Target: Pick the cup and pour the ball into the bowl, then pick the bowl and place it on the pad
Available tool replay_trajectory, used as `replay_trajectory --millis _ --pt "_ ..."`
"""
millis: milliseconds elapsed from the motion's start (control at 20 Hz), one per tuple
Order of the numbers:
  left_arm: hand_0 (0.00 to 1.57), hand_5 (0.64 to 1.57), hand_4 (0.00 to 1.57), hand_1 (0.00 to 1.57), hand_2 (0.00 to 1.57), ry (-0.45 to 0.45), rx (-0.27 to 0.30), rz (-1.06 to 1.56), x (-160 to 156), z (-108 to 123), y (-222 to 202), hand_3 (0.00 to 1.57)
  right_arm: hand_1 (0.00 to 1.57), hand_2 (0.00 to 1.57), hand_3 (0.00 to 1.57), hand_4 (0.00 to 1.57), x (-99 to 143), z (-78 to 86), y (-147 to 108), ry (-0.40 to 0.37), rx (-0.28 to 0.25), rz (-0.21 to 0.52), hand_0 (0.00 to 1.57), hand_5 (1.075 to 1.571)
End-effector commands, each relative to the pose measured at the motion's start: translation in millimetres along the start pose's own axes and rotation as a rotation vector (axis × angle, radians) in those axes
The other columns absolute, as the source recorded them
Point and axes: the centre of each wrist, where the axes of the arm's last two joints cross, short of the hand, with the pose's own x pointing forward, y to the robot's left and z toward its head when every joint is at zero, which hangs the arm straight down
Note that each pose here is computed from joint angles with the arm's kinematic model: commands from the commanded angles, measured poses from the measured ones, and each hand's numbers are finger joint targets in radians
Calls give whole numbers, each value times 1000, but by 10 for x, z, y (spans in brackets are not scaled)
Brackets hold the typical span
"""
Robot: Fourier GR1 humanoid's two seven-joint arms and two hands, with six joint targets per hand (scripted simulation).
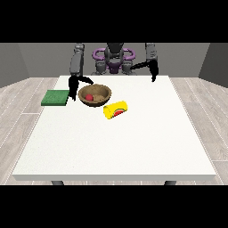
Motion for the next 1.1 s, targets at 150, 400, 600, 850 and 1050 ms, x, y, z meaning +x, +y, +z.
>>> replay_trajectory --millis 150,400,600,850,1050 --pt "0 1565 0 0 0 -32 27 0 72 -7 366 0 0 0 0 201 -91 -92 -93 22 10 17 0 1562" --pt "0 1566 0 0 0 -40 -9 -3 294 -116 381 0 0 0 0 142 -244 -105 301 23 6 -5 0 1564" --pt "0 1565 0 0 0 -6 -4 12 69 156 476 0 0 0 0 395 -434 64 168 126 -7 -45 0 1570" --pt "0 1564 470 0 0 -136 -36 -1 376 -73 265 0 1571 1571 1088 850 -410 99 -261 242 -235 303 1571 1505" --pt "0 1531 655 0 0 -95 -93 24 373 -76 179 0 1571 1571 1562 938 -445 148 -259 236 -290 541 1571 1558"
